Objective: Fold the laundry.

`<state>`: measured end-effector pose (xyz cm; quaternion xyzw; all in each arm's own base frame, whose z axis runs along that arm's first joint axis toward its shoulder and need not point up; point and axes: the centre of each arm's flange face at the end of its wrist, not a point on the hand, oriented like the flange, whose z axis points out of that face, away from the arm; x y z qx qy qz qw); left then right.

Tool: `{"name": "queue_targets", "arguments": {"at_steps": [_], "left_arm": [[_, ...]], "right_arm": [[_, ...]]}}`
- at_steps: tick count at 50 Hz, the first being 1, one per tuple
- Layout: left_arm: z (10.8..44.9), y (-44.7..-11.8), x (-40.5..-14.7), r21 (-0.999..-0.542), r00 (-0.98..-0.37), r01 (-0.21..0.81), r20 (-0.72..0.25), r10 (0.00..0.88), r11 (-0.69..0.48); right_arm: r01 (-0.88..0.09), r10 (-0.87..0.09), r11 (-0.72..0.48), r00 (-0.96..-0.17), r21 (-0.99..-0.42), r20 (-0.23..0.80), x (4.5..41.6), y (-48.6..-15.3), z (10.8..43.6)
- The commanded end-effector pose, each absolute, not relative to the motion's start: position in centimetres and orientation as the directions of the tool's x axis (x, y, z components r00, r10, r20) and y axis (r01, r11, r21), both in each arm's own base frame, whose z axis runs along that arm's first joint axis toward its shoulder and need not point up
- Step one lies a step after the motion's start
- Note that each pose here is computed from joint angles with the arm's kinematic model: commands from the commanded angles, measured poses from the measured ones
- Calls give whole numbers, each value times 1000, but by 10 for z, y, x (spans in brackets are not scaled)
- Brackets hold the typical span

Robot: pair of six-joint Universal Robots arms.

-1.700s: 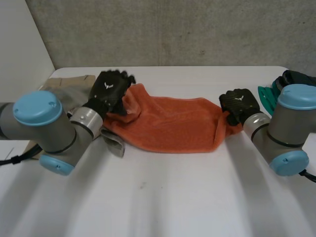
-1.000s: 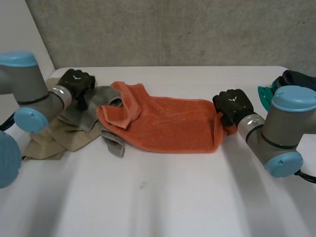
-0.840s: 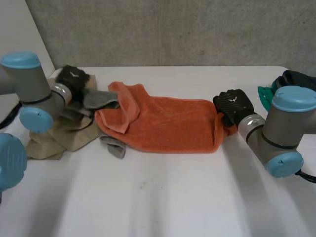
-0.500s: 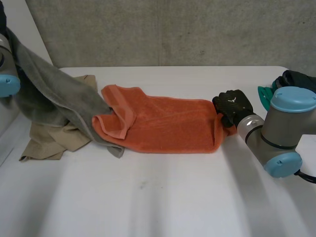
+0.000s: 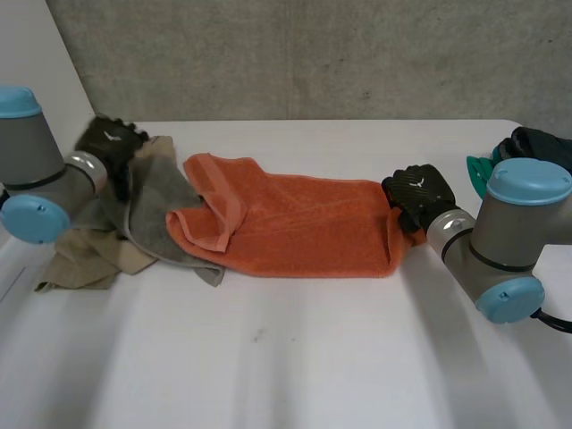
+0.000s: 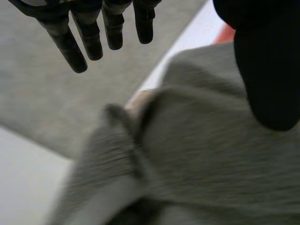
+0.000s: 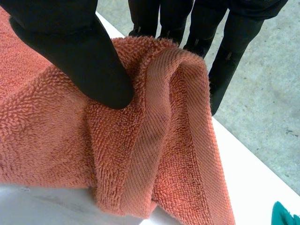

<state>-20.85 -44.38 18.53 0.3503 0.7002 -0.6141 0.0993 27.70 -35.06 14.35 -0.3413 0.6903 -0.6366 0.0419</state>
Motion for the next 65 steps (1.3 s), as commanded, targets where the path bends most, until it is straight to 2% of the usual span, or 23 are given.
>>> {"name": "queue_targets", "arguments": {"at_steps": [1,7,10,13,14,17,18,22,24,28,35,40,44,48,49,52,53,56,57,60,61,64,65], "left_arm": [[155,-445,-221,-776,-700,631,-564,439,10],[137,-460,-213,-720,-680,692,-627,379,52],[142,-465,-209,-712,-685,700,-644,342,61],[159,-473,-198,-720,-713,690,-658,243,75],[170,-478,-190,-732,-733,677,-660,164,82],[192,-489,-176,-758,-760,649,-650,13,69],[207,-497,-165,-774,-768,631,-633,-96,49],[234,-506,-150,-792,-767,610,-588,-257,-5],[240,-507,-150,-792,-767,610,-582,-268,-27],[238,-509,-158,-774,-766,629,-603,-223,-70],[210,-508,-169,-754,-754,654,-645,-120,-63],[207,-496,-180,-750,-752,659,-657,-55,-53],[226,-472,-190,-761,-762,647,-647,2,-50],[244,-435,-210,-778,-768,623,-628,126,-80],[245,-418,-220,-783,-759,614,-620,198,-96],[245,-393,-234,-783,-726,609,-614,311,-126],[241,-377,-242,-780,-692,608,-612,382,-148],[236,-358,-250,-770,-637,611,-616,464,-183],[229,-347,-254,-761,-595,616,-619,513,-203],[217,-334,-261,-746,-527,620,-625,576,-244],[209,-328,-264,-737,-484,621,-629,609,-267],[199,-323,-269,-720,-424,622,-639,641,-307],[190,-323,-271,-710,-387,624,-644,660,-327]], "right_arm": [[-425,-528,-43,-759,-904,382,278,-350,141],[-432,-523,-47,-758,-901,390,276,-352,141],[-432,-523,-48,-757,-900,391,276,-352,141],[-433,-521,-49,-757,-900,393,275,-353,142],[-433,-521,-49,-757,-900,393,275,-353,142],[-433,-521,-49,-757,-900,393,275,-353,142],[-433,-521,-49,-757,-900,393,275,-353,142],[-435,-522,-51,-756,-899,395,276,-352,142],[-435,-522,-51,-756,-899,395,277,-352,142],[-435,-527,-50,-753,-899,394,278,-349,142],[-434,-532,-51,-750,-899,392,279,-347,142],[-435,-531,-54,-750,-899,395,280,-346,146],[-432,-524,-66,-752,-899,400,279,-345,155],[-426,-518,-84,-754,-901,405,279,-343,169],[-426,-514,-89,-754,-900,408,279,-342,175],[-427,-513,-93,-754,-899,411,279,-341,183],[-431,-511,-89,-754,-898,413,277,-341,186],[-436,-513,-86,-751,-896,415,275,-340,192],[-441,-514,-79,-750,-894,415,273,-340,194],[-449,-518,-66,-748,-891,415,271,-341,196],[-454,-516,-62,-748,-889,418,270,-342,197],[-461,-513,-56,-748,-886,422,267,-344,197],[-466,-511,-52,-748,-883,424,265,-346,196]]}}
